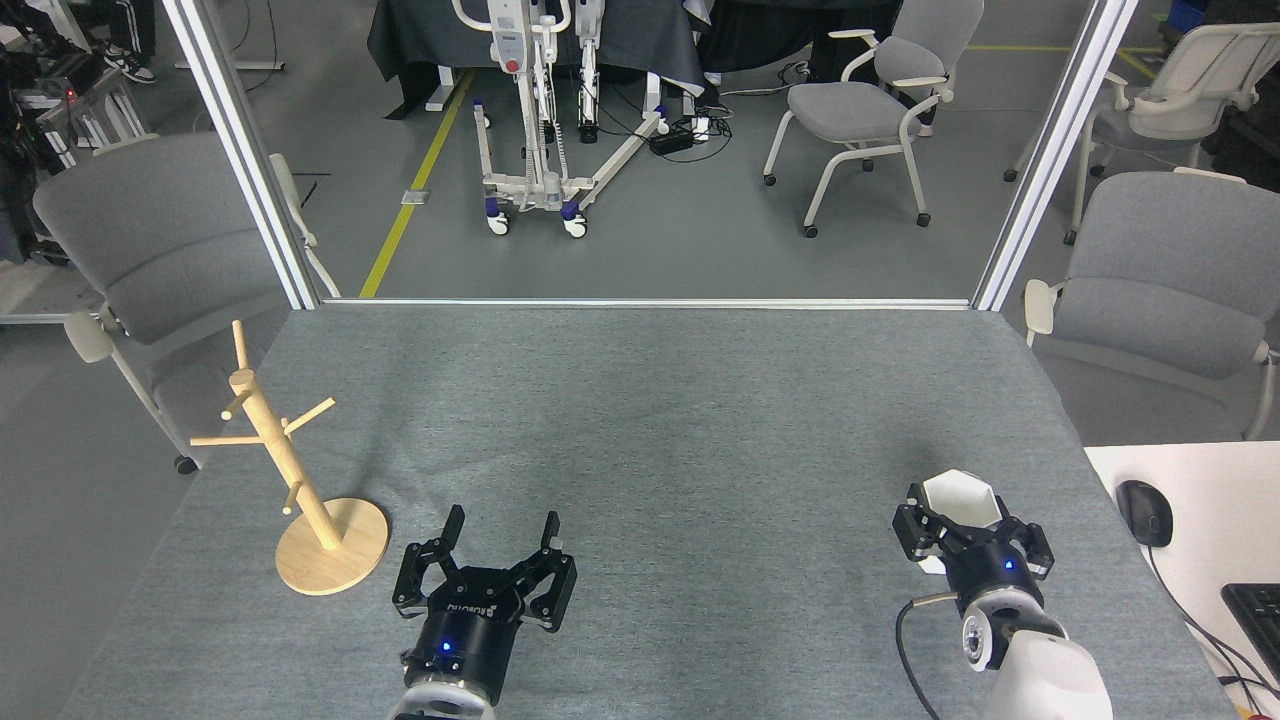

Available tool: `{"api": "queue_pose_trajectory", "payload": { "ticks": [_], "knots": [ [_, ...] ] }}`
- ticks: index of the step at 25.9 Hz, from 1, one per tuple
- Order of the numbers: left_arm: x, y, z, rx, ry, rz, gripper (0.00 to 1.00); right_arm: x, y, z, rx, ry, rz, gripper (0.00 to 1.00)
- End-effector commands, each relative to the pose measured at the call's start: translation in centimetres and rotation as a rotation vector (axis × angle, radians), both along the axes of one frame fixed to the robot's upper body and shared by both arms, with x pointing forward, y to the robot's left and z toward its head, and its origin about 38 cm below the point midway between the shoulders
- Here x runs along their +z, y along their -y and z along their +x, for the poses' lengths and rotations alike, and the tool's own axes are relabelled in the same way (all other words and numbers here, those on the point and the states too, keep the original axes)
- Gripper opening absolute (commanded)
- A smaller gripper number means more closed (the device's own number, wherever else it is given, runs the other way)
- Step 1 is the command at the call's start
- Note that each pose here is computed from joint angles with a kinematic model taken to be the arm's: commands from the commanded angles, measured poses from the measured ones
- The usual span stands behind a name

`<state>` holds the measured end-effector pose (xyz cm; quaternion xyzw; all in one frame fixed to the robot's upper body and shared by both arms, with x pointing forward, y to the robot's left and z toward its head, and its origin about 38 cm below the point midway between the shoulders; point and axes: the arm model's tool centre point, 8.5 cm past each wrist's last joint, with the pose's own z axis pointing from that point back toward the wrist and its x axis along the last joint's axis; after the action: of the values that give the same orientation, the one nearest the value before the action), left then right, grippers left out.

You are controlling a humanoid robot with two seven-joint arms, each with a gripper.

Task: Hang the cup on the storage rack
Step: 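Lift the cup with the right gripper and carry it toward the table center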

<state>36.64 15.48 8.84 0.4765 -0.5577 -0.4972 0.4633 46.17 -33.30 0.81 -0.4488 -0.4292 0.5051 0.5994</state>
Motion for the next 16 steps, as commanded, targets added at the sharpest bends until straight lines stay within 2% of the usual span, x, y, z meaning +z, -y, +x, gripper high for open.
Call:
{"api": "queue_pose_trajectory", "payload": {
  "ticks": [1, 12, 14, 16],
  "knots": [
    [-0.06, -0.09, -0.06, 0.001, -0.001, 0.001, 0.99, -0.24, 0.0, -0.19, 0.0, -0.006, 0.0, 1.0],
    [-0.17, 0.01, -0.12, -0.008, -0.004, 0.001, 1.0, -0.64, -0.17, -0.47, 0.003, -0.014, 0.001, 0.97],
    [-0.21, 0.16, -0.13, -0.012, -0.006, -0.001, 0.99, -0.76, -0.12, -0.59, 0.006, -0.017, 0.001, 0.9],
    [-0.15, 0.24, -0.1, -0.015, -0.004, -0.001, 1.0, -0.75, -0.17, -0.59, 0.011, -0.016, 0.002, 0.73]
  ]
}}
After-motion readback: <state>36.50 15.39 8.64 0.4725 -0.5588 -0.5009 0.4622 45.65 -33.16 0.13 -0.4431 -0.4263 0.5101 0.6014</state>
